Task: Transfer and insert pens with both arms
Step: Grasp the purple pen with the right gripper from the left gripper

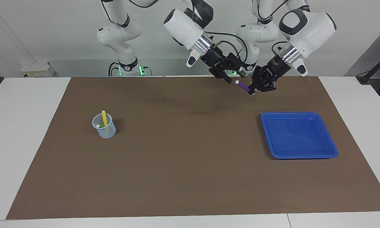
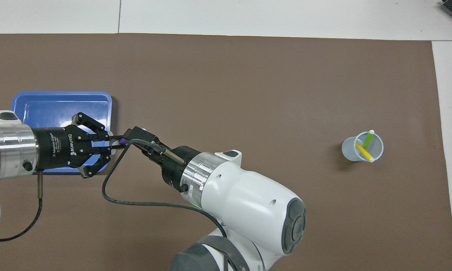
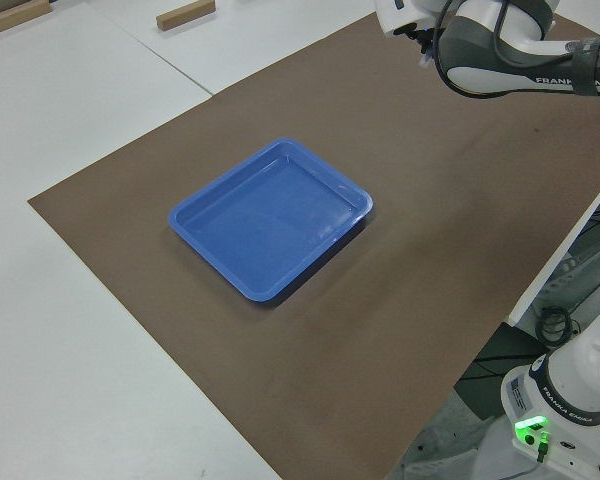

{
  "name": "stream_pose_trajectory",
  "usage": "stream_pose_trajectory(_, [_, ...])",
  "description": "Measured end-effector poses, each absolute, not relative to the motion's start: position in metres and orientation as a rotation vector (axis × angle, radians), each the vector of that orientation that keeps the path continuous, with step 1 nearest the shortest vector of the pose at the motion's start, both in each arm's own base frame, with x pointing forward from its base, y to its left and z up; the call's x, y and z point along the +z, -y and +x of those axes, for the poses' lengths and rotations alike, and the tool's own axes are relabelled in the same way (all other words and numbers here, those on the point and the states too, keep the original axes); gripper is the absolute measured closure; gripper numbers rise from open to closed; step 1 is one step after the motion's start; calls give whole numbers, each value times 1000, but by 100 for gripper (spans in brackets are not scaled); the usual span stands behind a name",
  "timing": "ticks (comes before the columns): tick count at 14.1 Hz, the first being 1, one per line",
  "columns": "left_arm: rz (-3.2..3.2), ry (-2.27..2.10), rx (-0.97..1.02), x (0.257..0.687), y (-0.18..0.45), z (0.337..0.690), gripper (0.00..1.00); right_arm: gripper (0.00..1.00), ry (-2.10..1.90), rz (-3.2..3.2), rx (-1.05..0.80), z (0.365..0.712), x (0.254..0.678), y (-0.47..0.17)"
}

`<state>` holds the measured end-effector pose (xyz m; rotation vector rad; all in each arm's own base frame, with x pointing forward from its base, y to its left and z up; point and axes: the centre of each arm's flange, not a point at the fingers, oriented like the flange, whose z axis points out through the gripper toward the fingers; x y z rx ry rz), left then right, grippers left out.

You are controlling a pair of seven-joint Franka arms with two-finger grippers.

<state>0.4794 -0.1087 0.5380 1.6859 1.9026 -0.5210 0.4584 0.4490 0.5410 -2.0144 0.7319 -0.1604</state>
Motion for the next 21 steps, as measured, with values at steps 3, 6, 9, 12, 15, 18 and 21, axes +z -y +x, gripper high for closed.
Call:
stream_pose_trajectory(3, [1688,-1902,-520,538,109,478,83,40,-734,-2005,-162,463,542,-451])
stream_pose_trajectory(6, [1688,-1900,-517,539,110,477,83,40,-741,-2000,-162,469,540,-451])
stream_pose_trajectory(9, [1688,-1896,-513,542,110,475,83,41,-747,-1997,-164,474,539,-450])
stream_pose_trajectory(12, [1688,-1895,-511,542,110,474,83,52,-745,-1998,-163,473,539,-451])
stream_pose_trajectory(15, [1689,-1895,-512,542,110,474,83,64,-744,-1998,-163,473,539,-451])
stream_pose_trajectory(18, [1687,-1896,-511,542,109,474,83,70,-722,-2008,-175,473,538,-451])
stream_pose_trajectory(21, [1688,-1894,-501,543,107,473,83,79,-704,-2026,-188,476,532,-449])
